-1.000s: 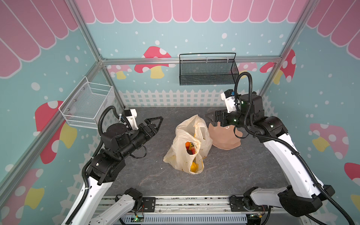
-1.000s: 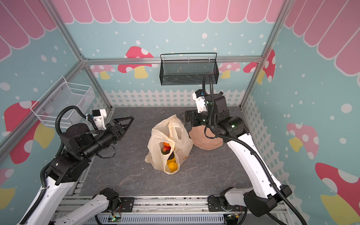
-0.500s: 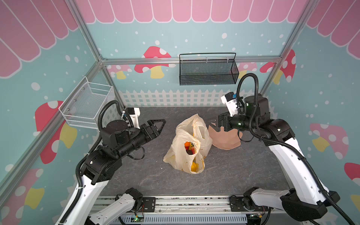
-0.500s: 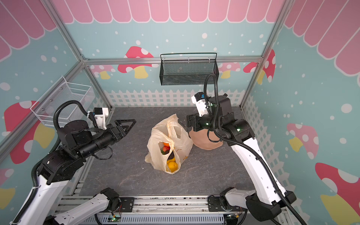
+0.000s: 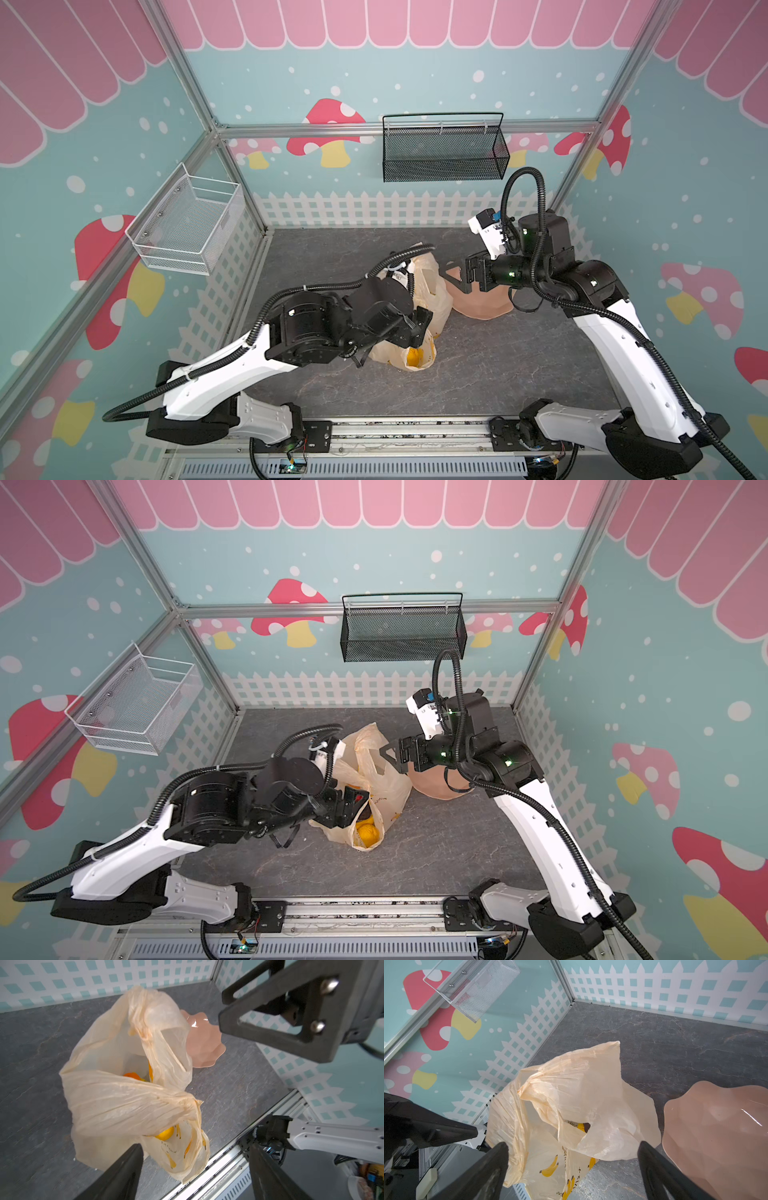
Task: Place the fruits into the plastic bag
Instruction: Open the plastic bag at the center of the table.
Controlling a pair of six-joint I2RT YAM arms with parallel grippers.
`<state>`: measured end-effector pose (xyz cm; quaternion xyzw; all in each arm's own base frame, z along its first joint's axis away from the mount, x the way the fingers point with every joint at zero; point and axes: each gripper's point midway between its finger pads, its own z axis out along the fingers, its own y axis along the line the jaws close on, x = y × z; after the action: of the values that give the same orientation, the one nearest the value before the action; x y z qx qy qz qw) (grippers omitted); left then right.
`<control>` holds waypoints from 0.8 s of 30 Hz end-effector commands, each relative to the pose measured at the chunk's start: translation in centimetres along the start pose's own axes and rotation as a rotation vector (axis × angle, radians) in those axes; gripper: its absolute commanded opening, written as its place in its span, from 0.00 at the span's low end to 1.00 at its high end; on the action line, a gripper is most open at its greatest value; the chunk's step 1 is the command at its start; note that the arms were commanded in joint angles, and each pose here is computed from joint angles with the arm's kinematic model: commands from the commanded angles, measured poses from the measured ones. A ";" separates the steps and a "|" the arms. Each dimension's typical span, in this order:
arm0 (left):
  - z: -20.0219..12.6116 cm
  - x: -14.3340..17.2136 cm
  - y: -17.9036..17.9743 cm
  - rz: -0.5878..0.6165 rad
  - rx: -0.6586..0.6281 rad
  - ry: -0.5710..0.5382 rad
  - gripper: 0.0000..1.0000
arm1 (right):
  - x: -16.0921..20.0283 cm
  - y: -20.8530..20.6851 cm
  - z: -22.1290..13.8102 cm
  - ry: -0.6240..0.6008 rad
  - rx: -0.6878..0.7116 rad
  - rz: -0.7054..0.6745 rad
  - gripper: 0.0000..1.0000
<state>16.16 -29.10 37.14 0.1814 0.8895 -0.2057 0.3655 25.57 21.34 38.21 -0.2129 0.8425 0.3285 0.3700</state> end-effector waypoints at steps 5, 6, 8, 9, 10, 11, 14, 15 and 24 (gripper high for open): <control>-0.1 0.9 1.7 -0.039 -0.163 0.054 0.79 | 1.5 -0.7 -0.4 0.024 0.044 -0.017 0.98; 0.2 0.9 1.4 -0.043 -0.166 0.056 0.79 | 1.5 -0.7 -0.4 0.024 0.045 -0.015 0.98; 1.0 0.7 0.9 -0.043 -0.175 0.062 0.79 | 1.5 -0.7 -0.4 0.024 0.046 -0.014 0.98; 1.4 0.8 0.7 -0.041 -0.182 0.067 0.79 | 1.6 -0.8 -0.5 0.022 0.048 -0.014 0.98; 1.8 0.9 0.5 -0.038 -0.186 0.074 0.79 | 1.7 -0.9 -0.5 0.023 0.053 -0.014 0.98; 2.3 1.1 0.3 -0.031 -0.189 0.086 0.79 | 1.7 -0.9 -0.6 0.022 0.059 -0.014 0.98; 3.5 1.5 -0.1 -0.020 -0.210 0.107 0.78 | 1.8 -1.1 -0.9 0.019 0.073 -0.014 0.98; 3.8 1.5 -0.2 -0.018 -0.218 0.109 0.78 | 1.8 -1.1 -1.0 0.018 0.075 -0.014 0.98; 5.5 2.3 2.6 0.009 -0.384 0.122 0.31 | 1.8 -0.7 -1.3 0.007 0.057 0.003 0.98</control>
<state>18.19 -31.50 30.80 0.1485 0.9341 -0.0562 0.3198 24.84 19.78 37.20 -0.1998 0.8543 0.2999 0.3746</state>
